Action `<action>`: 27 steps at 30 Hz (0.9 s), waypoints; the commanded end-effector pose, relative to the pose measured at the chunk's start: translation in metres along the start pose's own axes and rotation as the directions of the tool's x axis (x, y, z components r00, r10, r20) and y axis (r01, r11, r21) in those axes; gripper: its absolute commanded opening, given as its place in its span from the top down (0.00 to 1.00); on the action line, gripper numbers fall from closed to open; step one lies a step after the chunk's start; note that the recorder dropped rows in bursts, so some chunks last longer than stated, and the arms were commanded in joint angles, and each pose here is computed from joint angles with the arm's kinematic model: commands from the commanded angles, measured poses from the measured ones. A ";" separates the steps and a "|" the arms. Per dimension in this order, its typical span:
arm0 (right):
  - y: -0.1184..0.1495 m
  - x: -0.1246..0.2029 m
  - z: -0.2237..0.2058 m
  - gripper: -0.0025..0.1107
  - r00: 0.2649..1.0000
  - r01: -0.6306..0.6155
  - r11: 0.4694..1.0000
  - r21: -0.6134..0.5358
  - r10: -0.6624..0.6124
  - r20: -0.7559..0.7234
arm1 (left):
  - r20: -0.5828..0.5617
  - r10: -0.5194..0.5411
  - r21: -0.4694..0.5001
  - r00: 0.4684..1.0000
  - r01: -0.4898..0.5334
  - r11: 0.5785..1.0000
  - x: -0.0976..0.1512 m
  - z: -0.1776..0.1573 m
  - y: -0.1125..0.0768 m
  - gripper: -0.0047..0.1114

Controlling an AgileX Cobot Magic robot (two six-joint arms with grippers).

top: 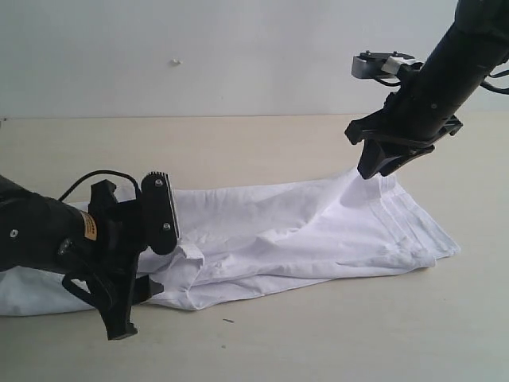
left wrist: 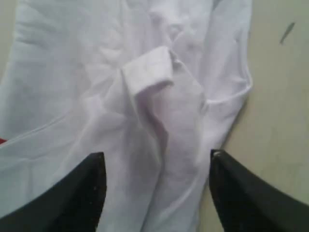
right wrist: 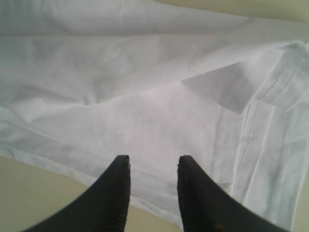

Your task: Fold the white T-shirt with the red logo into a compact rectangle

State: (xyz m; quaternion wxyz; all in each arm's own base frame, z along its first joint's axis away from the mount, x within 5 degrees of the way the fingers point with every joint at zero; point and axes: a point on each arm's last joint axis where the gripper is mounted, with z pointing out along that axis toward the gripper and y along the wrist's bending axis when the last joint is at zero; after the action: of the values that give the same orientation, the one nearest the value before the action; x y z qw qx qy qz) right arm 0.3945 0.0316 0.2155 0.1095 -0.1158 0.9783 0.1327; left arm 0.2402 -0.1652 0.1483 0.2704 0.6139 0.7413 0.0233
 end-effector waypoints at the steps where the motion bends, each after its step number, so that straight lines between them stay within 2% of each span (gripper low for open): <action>1: 0.002 0.000 -0.004 0.67 1.000 0.013 1.000 0.000 -0.013 0.012 | 0.046 -0.002 -0.046 0.999 0.004 0.999 -0.004 0.003 0.004 0.44; 4: 0.002 -0.001 -0.004 0.67 1.000 0.013 1.000 0.001 -0.013 0.015 | 0.047 -0.016 -0.061 0.999 0.019 0.998 0.000 0.009 0.007 0.49; 9: 0.002 -0.001 -0.004 0.67 1.000 0.013 1.000 0.001 -0.013 0.015 | 0.017 0.011 -0.056 1.000 -0.010 0.998 0.008 0.014 0.011 0.72; 13: 0.002 -0.001 -0.004 0.67 1.000 0.013 1.000 0.001 -0.013 0.016 | 0.054 0.040 -0.101 0.998 -0.034 0.994 0.000 0.003 0.019 0.87; 19: 0.002 -0.001 -0.004 0.67 1.000 0.013 1.000 0.001 -0.013 0.016 | 0.108 0.050 -0.164 0.993 -0.032 0.986 -0.011 -0.004 0.031 0.88; 23: 0.002 -0.001 -0.004 0.67 1.000 0.013 1.000 0.001 -0.013 0.014 | 0.134 0.124 -0.222 0.983 -0.092 0.971 -0.016 -0.003 0.037 0.88; 27: 0.002 -0.001 -0.004 0.67 1.000 0.016 1.000 0.002 -0.016 0.017 | 0.167 0.144 -0.273 0.975 -0.095 0.957 -0.021 -0.006 0.042 0.88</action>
State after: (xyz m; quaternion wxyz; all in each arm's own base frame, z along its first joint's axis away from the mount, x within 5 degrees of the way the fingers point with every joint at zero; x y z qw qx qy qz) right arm 0.3947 0.0317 0.2156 0.1107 -0.1161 0.9780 0.1334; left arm 0.2725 -0.1705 0.1716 0.3934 0.6229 0.6721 0.0750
